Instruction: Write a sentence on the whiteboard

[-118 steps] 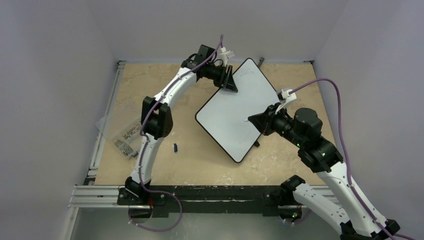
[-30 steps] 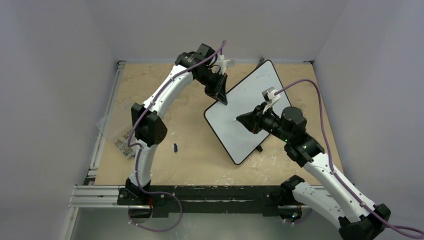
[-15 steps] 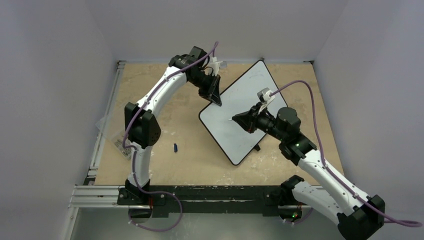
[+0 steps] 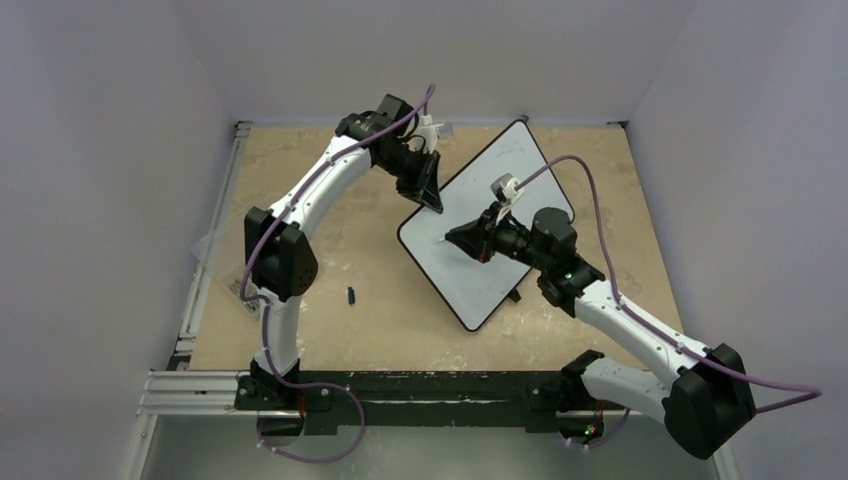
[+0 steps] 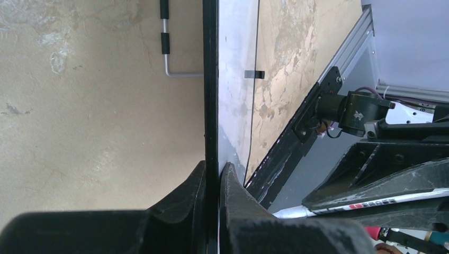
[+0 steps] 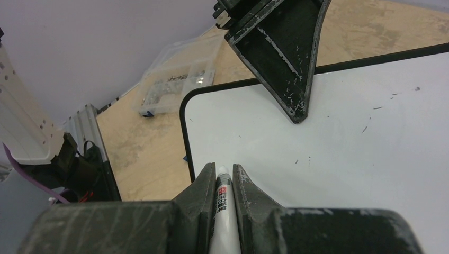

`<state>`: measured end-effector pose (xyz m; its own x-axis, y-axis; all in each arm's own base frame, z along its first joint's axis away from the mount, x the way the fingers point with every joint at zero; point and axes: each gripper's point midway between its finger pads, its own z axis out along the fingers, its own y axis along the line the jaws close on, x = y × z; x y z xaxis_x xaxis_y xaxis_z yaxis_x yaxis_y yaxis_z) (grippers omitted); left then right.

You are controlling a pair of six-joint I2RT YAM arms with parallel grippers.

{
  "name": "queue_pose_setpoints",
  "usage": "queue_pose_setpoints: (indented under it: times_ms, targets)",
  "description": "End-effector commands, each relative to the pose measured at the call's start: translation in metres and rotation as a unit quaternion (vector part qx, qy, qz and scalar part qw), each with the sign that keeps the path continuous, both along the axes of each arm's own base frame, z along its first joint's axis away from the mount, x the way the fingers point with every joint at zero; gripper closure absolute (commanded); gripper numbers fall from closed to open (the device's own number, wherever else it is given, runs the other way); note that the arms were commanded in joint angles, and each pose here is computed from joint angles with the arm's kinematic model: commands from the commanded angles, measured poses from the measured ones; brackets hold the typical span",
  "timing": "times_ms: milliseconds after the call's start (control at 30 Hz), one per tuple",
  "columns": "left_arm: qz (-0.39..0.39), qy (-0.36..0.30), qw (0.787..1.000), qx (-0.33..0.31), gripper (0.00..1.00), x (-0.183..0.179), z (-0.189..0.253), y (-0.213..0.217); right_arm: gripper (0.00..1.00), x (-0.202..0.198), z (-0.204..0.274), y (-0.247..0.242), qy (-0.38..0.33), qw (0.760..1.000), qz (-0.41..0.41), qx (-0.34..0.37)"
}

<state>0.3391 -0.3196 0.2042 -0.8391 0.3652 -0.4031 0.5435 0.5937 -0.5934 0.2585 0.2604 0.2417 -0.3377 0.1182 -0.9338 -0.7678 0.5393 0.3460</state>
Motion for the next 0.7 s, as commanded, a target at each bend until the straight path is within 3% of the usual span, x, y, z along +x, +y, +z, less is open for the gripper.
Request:
queue_pose_setpoints:
  times_ms: [0,667]
  targets:
    - [0.015,-0.072,0.994,0.083,1.0,0.018,-0.022,0.017,1.0,0.005,0.033,0.015,-0.05,0.998,0.018,0.021]
    - [0.013,-0.069,0.994,0.085,1.0,0.019,-0.028,0.017,1.0,0.03,0.033,0.037,-0.047,0.999,-0.007,0.004]
